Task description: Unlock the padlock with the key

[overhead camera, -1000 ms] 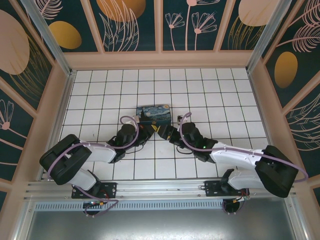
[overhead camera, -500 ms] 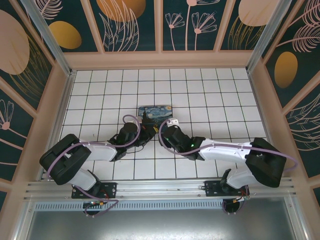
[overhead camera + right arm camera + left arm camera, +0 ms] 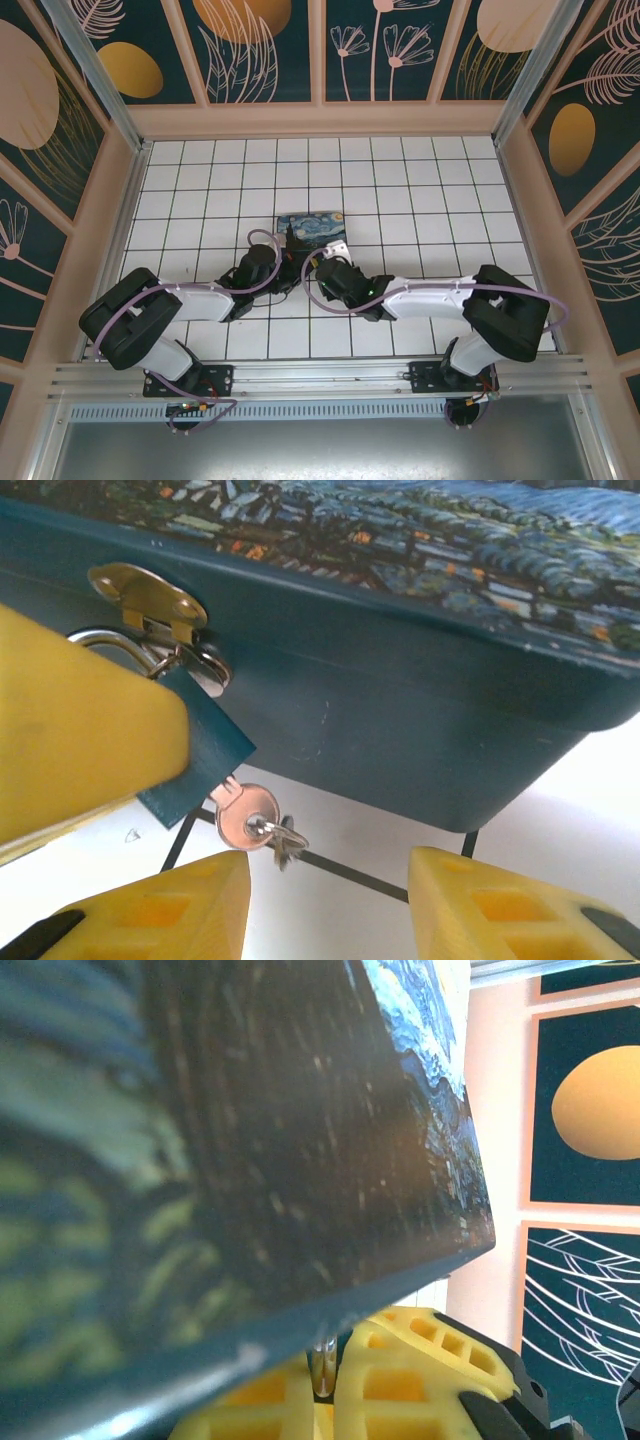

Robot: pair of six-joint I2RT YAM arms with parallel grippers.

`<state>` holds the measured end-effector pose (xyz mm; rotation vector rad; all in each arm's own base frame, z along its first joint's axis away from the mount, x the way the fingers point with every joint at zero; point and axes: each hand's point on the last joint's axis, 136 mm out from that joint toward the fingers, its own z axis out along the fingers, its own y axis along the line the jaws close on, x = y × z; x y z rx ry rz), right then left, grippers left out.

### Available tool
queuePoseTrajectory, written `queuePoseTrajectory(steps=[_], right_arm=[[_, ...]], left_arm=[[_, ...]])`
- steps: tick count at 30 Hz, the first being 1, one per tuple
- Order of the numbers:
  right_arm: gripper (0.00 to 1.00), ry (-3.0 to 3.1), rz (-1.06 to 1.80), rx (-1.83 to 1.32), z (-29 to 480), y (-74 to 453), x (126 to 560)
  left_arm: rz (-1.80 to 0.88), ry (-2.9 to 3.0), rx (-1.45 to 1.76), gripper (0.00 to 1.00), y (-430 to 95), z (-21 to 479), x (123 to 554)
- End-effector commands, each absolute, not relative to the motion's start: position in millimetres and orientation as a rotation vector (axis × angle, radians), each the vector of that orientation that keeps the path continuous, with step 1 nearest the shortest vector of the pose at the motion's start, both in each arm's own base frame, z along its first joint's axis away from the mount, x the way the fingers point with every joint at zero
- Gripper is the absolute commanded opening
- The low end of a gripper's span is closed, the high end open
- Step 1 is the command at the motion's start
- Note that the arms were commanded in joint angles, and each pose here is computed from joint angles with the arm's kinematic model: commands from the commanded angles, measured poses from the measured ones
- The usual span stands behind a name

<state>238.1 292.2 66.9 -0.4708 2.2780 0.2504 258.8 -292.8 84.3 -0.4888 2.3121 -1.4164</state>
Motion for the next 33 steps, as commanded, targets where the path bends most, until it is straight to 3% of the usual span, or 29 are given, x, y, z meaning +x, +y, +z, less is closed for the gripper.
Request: queuePoseTrajectory(steps=[1,14,18,23,29,33], right_arm=[[0.45,2.23,0.211,-0.471,78,302,249],[0.31,2.234,0.176,-0.446,75,302,264],[0.2,2.222,0.229,-0.432,85,305,268],[0.0,2.214,0.347,-0.45,98,316,267],[0.0,2.219,0.632,-0.416,109,320,256],[0.35,2.223,0.733,-0.366,112,313,245]], left_arm=[[-1.476,2.247,-0.424,0.0,-301,108,265],[-1.487,2.251,-0.413,0.0,-301,110,262],[-1.486,2.258,-0.41,0.0,-301,109,261],[-1.481,2.265,-0.413,0.0,-300,106,259],[-1.474,2.268,-0.423,0.0,-297,102,258],[-1.461,2.273,-0.423,0.0,-296,98,258]])
